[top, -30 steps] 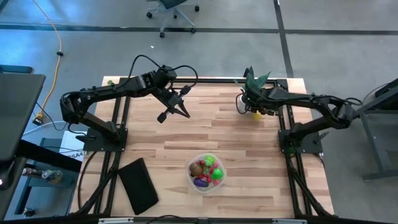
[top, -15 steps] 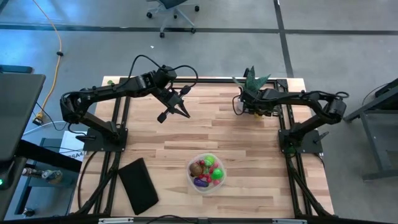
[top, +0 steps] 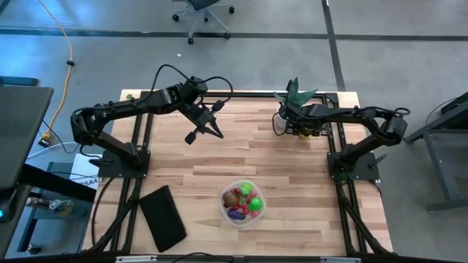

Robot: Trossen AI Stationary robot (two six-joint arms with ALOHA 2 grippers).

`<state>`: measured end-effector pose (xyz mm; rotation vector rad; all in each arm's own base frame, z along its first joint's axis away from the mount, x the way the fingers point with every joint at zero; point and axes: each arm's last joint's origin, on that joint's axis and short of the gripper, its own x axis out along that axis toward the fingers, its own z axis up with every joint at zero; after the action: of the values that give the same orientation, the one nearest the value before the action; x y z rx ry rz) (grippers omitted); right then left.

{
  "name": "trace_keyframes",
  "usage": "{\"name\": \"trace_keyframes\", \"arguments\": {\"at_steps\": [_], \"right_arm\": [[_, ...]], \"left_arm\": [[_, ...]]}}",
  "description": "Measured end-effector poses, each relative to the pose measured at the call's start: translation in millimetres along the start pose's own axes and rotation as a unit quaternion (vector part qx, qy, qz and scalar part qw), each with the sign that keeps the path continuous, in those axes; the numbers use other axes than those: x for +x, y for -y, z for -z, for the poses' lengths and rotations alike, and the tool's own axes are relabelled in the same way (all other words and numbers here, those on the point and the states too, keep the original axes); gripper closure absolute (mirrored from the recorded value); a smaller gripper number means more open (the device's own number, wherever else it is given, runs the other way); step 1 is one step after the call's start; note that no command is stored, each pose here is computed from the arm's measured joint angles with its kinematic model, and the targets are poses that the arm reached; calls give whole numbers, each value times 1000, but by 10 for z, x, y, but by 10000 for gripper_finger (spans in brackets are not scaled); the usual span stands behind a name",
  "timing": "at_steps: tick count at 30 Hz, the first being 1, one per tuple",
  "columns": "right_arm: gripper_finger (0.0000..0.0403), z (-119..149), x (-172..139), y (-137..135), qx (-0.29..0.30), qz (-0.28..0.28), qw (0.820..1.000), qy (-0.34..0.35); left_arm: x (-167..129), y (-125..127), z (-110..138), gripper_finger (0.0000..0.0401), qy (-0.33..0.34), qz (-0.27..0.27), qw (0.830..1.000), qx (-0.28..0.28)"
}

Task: Pick and placing Produce into tupperware
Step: Put the yellow lemon into the transparent container

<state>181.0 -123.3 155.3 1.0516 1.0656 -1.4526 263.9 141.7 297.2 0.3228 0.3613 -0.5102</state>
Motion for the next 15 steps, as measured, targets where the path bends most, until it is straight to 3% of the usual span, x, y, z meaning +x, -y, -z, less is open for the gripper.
{"name": "trace_keyframes", "arguments": {"at_steps": [15], "right_arm": [[180,21,8,2,-12,-6,1000,-28]], "left_arm": [[0,0,0,396,0,0,1000,0]]}}
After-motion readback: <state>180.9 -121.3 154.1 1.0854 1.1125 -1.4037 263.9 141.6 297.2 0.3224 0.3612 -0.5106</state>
